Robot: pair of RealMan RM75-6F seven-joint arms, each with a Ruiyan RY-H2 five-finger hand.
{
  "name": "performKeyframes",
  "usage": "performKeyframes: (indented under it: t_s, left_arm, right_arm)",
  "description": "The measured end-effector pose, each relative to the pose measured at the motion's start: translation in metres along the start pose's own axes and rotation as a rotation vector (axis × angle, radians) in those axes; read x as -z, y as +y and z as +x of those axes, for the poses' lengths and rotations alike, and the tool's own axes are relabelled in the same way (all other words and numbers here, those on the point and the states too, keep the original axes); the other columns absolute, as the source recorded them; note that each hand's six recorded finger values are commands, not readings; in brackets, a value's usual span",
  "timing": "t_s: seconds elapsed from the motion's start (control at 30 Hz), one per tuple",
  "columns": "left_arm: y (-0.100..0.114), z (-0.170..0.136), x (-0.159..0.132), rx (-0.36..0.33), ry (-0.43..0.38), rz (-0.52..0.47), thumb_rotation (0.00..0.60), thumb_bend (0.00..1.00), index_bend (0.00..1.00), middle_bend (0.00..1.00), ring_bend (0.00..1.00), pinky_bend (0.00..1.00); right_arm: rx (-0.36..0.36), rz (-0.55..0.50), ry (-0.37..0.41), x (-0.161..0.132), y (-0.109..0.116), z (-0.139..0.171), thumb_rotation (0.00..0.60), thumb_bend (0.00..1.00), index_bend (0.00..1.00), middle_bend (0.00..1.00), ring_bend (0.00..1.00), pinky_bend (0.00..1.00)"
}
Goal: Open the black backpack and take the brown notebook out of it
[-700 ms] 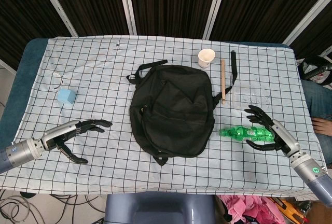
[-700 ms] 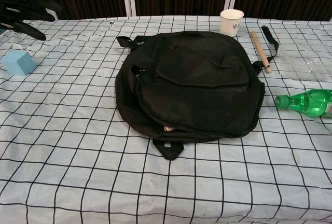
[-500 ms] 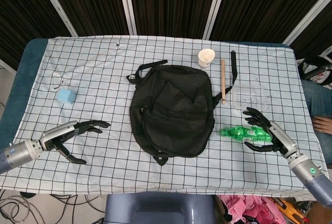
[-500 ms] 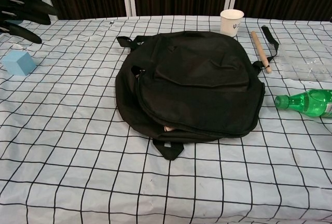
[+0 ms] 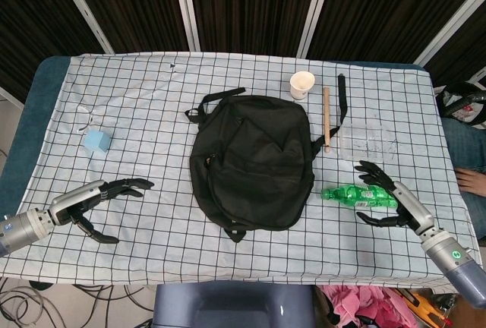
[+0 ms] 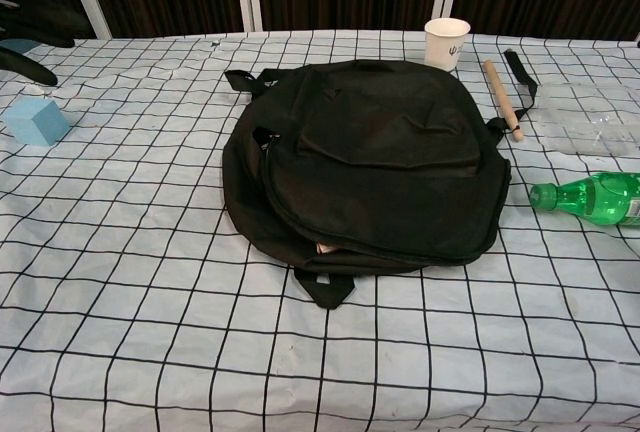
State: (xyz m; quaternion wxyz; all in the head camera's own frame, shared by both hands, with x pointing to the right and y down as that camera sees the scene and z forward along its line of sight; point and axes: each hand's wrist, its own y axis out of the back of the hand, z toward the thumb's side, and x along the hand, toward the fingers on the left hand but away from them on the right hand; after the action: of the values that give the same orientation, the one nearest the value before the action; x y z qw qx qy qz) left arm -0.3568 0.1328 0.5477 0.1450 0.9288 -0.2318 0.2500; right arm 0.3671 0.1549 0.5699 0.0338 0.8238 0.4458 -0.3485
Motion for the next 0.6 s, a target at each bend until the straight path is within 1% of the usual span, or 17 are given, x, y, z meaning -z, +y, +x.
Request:
performKeyframes:
  t_s: [0.17, 0.27, 0.37, 0.47, 0.5, 0.57, 0.6]
  left_arm:
    - [0.001, -0.004, -0.003, -0.019, -0.007, 0.027, 0.600, 0.10, 0.16, 0.08, 0.00, 0.13]
    - [0.003, -0.006, -0.004, -0.041, -0.003, 0.095, 0.600, 0.10, 0.16, 0.08, 0.00, 0.11]
    - [0.005, -0.007, -0.005, -0.080, 0.004, 0.205, 0.600, 0.10, 0.16, 0.08, 0.00, 0.08]
    - [0.009, -0.007, -0.006, -0.140, 0.009, 0.335, 0.600, 0.10, 0.16, 0.08, 0.00, 0.04]
    - [0.010, -0.007, -0.007, -0.163, 0.011, 0.370, 0.600, 0.10, 0.16, 0.08, 0.00, 0.03]
    - [0.014, -0.006, -0.008, -0.225, 0.016, 0.436, 0.600, 0.10, 0.16, 0.08, 0.00, 0.01]
    - [0.017, -0.007, -0.009, -0.261, 0.020, 0.463, 0.600, 0.10, 0.15, 0.08, 0.00, 0.01]
  right_arm:
    - [0.004, 0.027, 0.013, -0.005, -0.006, 0.001, 0.600, 0.21, 0.05, 0.08, 0.13, 0.12]
    - [0.016, 0.102, 0.016, -0.004, -0.007, 0.002, 0.600, 0.21, 0.05, 0.08, 0.13, 0.12]
    - [0.027, 0.218, 0.015, -0.001, -0.011, 0.002, 0.600, 0.21, 0.08, 0.09, 0.12, 0.12]
    - [0.037, 0.356, 0.016, 0.003, -0.019, 0.002, 0.600, 0.21, 0.09, 0.10, 0.11, 0.12]
    - [0.040, 0.415, 0.015, 0.006, -0.024, 0.002, 0.600, 0.21, 0.09, 0.10, 0.11, 0.12]
    - [0.042, 0.497, 0.013, 0.012, -0.034, 0.001, 0.600, 0.21, 0.09, 0.10, 0.10, 0.12]
    - [0.041, 0.543, 0.009, 0.017, -0.043, 0.001, 0.600, 0.21, 0.09, 0.10, 0.09, 0.12]
